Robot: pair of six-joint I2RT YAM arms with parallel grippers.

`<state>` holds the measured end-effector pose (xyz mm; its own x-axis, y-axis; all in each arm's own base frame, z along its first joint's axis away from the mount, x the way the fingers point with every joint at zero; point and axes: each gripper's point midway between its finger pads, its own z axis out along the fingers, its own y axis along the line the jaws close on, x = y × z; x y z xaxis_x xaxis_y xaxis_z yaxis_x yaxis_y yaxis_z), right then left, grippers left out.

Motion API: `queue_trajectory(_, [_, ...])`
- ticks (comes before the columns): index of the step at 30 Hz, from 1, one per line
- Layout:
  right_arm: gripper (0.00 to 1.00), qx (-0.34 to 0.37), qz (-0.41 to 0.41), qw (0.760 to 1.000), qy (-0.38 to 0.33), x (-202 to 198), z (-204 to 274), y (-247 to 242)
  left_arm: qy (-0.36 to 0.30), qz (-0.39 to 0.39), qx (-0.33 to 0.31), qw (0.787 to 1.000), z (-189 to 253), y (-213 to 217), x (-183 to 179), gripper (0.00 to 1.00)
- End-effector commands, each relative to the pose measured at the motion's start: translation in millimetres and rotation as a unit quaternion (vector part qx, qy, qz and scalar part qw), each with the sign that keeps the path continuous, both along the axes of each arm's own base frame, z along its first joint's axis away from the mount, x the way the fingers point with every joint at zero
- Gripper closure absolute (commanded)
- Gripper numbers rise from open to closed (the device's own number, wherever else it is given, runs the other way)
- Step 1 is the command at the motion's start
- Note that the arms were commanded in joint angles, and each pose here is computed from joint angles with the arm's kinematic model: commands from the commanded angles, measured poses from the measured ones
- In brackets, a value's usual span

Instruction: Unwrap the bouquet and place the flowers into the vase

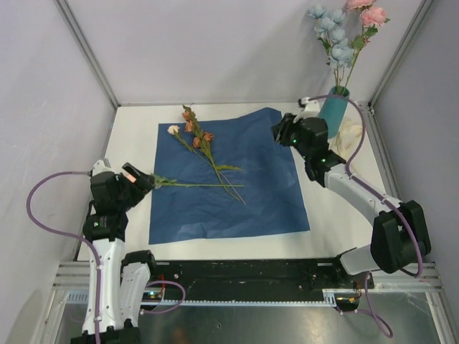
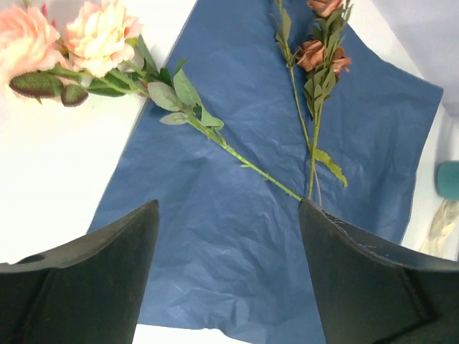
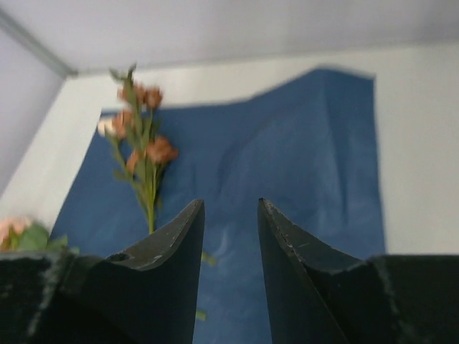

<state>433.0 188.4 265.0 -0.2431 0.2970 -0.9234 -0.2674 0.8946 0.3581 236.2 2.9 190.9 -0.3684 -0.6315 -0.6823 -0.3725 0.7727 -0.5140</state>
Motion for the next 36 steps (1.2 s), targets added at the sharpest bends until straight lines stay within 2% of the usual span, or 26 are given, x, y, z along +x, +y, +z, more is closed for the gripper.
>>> queue_trajectory(1, [0.6,-0.011,0.033,0.998,0.053,-32.5,-28.0,31.3,0.027,0.098,-0.112,0.989,-12.9,3.0,13.9,0.21])
queue_trajectory(3, [0.6,-0.011,0.055,0.997,0.056,-49.5,-31.2,46.1,0.046,0.117,-0.149,0.981,-19.1,0.0,21.3,0.23])
queue_trajectory(7, [0.6,-0.003,0.081,0.995,0.055,-80.0,-33.4,61.8,0.085,0.165,-0.182,0.966,-36.2,3.0,35.4,0.26])
queue_trajectory(13, [0.61,0.014,0.109,0.993,0.037,-107.9,-26.5,70.2,0.126,0.217,-0.179,0.951,-62.6,3.9,59.0,0.28])
queue_trajectory(20, [0.61,0.008,0.134,0.99,0.033,-122.5,-31.6,74.7,0.167,0.237,-0.161,0.944,-92.2,-2.0,87.5,0.27])
queue_trajectory(26, [0.61,0.0,0.115,0.993,0.024,-121.1,-28.6,64.5,0.187,0.266,-0.154,0.933,-110.7,1.6,99.2,0.28])
queue_trajectory(36, [0.62,0.008,0.134,0.991,0.019,-124.8,-27.6,76.6,0.225,0.288,-0.144,0.92,-140.0,2.9,111.1,0.36])
